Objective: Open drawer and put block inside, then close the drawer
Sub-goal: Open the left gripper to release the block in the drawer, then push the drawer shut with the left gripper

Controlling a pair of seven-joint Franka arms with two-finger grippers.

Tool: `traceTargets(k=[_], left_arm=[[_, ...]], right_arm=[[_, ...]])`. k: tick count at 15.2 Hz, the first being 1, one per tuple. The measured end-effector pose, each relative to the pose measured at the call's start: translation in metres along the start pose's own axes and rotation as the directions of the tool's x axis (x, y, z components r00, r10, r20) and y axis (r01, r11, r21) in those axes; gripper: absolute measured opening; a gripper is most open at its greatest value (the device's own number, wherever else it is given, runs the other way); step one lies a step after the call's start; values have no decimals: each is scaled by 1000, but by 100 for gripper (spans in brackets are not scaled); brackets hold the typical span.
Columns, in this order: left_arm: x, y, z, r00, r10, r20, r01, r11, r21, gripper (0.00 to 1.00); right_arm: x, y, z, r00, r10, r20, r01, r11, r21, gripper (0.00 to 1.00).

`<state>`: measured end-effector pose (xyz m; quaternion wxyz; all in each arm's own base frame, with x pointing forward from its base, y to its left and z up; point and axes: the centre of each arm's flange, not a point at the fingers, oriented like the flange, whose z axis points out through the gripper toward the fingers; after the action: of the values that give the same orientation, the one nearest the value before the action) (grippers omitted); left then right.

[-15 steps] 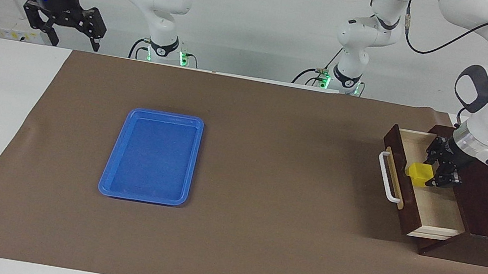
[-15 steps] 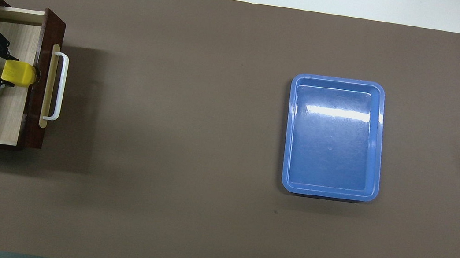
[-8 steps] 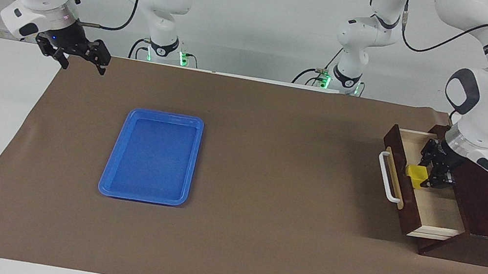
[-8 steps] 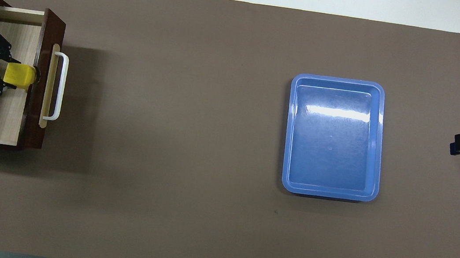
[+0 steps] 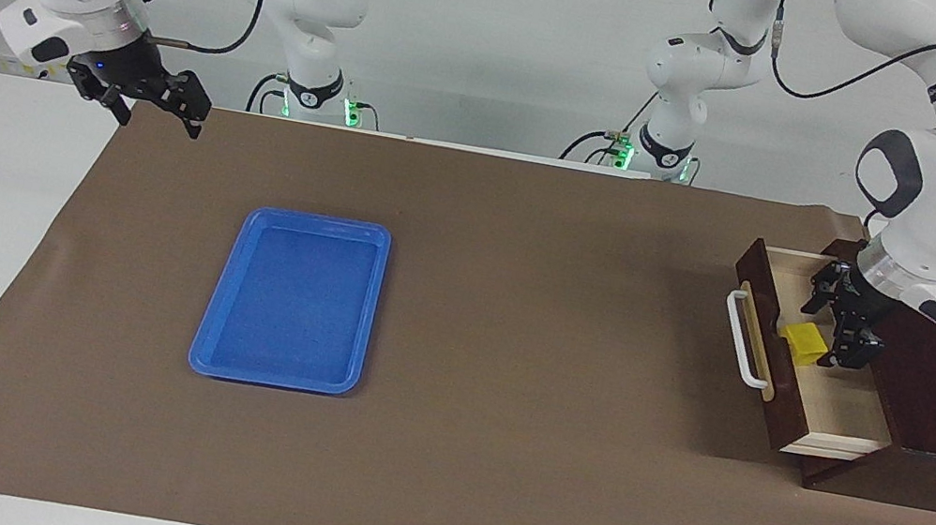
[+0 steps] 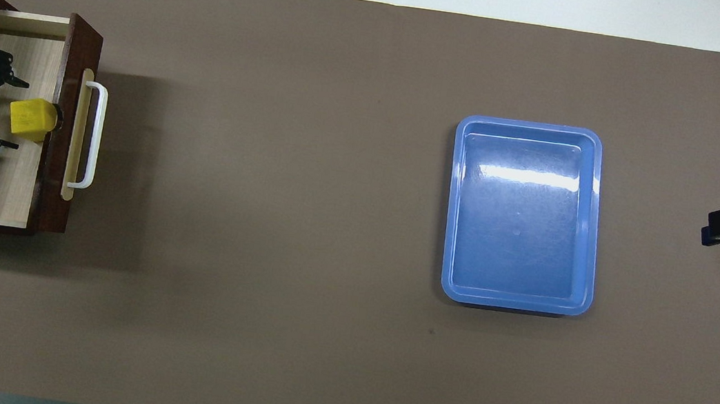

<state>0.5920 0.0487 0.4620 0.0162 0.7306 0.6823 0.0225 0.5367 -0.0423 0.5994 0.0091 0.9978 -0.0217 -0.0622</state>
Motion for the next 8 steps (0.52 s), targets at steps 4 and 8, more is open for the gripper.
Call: traceTargets(k=[4,8], left_arm=[[-22,12,-33,999,29,14,-28,999,-34,100],[-97,16,-56,998,46,51,-45,999,-24,100]], right_arm=[[0,0,-1,1000,0,-1,0,1000,0,100],[0,-1,-2,1000,-2,-4,2,1000,0,100]])
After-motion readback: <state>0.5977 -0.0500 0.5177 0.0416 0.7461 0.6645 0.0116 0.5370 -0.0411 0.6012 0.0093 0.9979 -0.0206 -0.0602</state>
